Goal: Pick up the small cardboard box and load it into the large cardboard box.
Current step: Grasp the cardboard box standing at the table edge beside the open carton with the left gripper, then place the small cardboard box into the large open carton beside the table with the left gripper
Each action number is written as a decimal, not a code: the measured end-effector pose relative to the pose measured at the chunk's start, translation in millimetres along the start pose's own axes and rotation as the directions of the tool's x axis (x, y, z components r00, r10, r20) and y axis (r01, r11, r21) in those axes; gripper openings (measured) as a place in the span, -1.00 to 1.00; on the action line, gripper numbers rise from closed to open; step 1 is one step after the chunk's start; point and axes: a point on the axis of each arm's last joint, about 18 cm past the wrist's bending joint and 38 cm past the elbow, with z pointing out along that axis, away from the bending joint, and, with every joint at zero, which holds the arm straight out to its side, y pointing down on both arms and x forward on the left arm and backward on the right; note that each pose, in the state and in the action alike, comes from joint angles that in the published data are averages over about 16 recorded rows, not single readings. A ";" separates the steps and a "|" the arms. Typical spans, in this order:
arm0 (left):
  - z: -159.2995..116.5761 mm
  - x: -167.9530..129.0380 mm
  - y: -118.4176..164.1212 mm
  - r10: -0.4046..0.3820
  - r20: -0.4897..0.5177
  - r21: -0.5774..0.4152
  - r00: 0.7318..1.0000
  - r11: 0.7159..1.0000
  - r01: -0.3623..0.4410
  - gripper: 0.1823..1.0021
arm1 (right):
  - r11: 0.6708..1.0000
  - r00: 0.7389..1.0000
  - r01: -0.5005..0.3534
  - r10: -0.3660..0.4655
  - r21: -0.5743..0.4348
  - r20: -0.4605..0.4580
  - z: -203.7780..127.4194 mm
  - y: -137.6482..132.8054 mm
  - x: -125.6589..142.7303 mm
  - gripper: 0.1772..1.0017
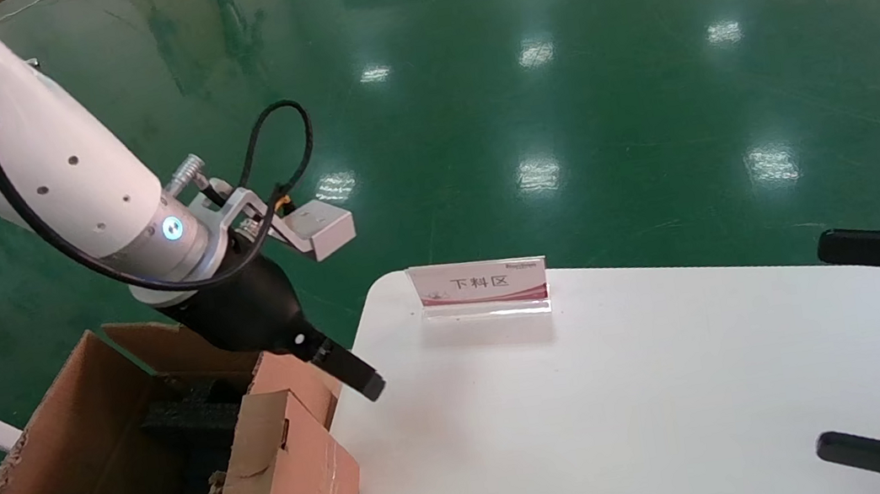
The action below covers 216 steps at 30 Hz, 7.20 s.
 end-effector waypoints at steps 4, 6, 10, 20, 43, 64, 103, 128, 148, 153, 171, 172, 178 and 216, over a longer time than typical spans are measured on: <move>-8.1 -2.3 2.0 -0.043 0.053 -0.036 0.998 0.998 0.045 0.98 | 1.000 1.000 0.000 0.000 0.000 0.000 0.0 0.0 0.0 0.98; -11.8 -3.3 3.9 -0.061 0.074 -0.052 0.995 0.997 0.065 0.98 | 1.000 1.000 0.000 0.000 0.000 0.000 0.0 0.0 0.0 0.98; -17.7 -5.9 10.1 -0.095 0.103 -0.081 0.990 0.991 0.103 0.98 | 1.000 1.000 0.000 0.000 0.000 0.000 0.0 0.0 0.0 0.98; -21.9 -13.1 34.5 -0.175 0.117 -0.160 0.978 0.968 0.192 0.98 | 1.000 1.000 0.000 0.000 0.000 0.000 0.0 0.0 0.0 0.98; 12.6 -7.0 64.0 -0.262 0.055 -0.270 0.964 0.925 0.267 0.98 | 1.000 1.000 0.000 0.000 0.000 0.000 0.0 0.0 0.0 0.98; 35.2 -5.5 69.2 -0.263 0.063 -0.296 0.963 0.916 0.270 0.98 | 1.000 1.000 0.000 0.000 0.000 0.000 0.0 0.0 0.0 0.98; 37.9 -5.3 69.4 -0.263 0.064 -0.298 0.963 0.916 0.270 0.30 | 1.000 1.000 0.000 0.000 0.000 -0.001 -0.1 0.1 0.1 0.25; -44.8 -12.5 35.0 -0.241 0.020 -0.052 0.970 0.969 0.242 -0.52 | 1.000 1.000 0.000 0.000 0.000 -0.001 -0.1 0.1 0.1 -0.88; -178.9 -48.1 50.4 -0.208 -0.022 0.398 0.978 0.895 0.199 -0.53 | 1.000 1.000 0.000 0.000 0.000 -0.001 -0.1 0.1 0.1 -0.99; -188.3 -49.1 59.6 -0.208 0.001 0.399 0.978 0.897 0.191 -0.53 | 1.000 1.000 0.000 0.000 0.000 -0.001 -0.1 0.1 0.1 -0.90; -182.2 -18.6 91.6 -0.249 0.314 -0.080 0.916 0.955 0.286 -0.53 | 1.000 1.000 0.000 0.000 0.000 -0.001 -0.1 0.1 0.1 -0.29; -182.5 -19.5 95.1 -0.258 0.332 -0.099 0.908 0.947 0.305 -0.53 | 1.000 1.000 0.000 0.000 0.000 -0.001 -0.1 0.1 0.1 -0.25; -185.0 -29.4 114.7 -0.311 0.402 -0.170 0.861 0.899 0.404 -0.53 | 1.000 1.000 0.000 0.000 0.000 -0.001 -0.1 0.1 0.1 0.17; -90.4 -133.8 195.4 -0.350 0.152 -0.199 0.924 0.905 0.376 -0.53 | 1.000 1.000 0.000 0.000 0.000 -0.001 -0.1 0.1 0.1 0.98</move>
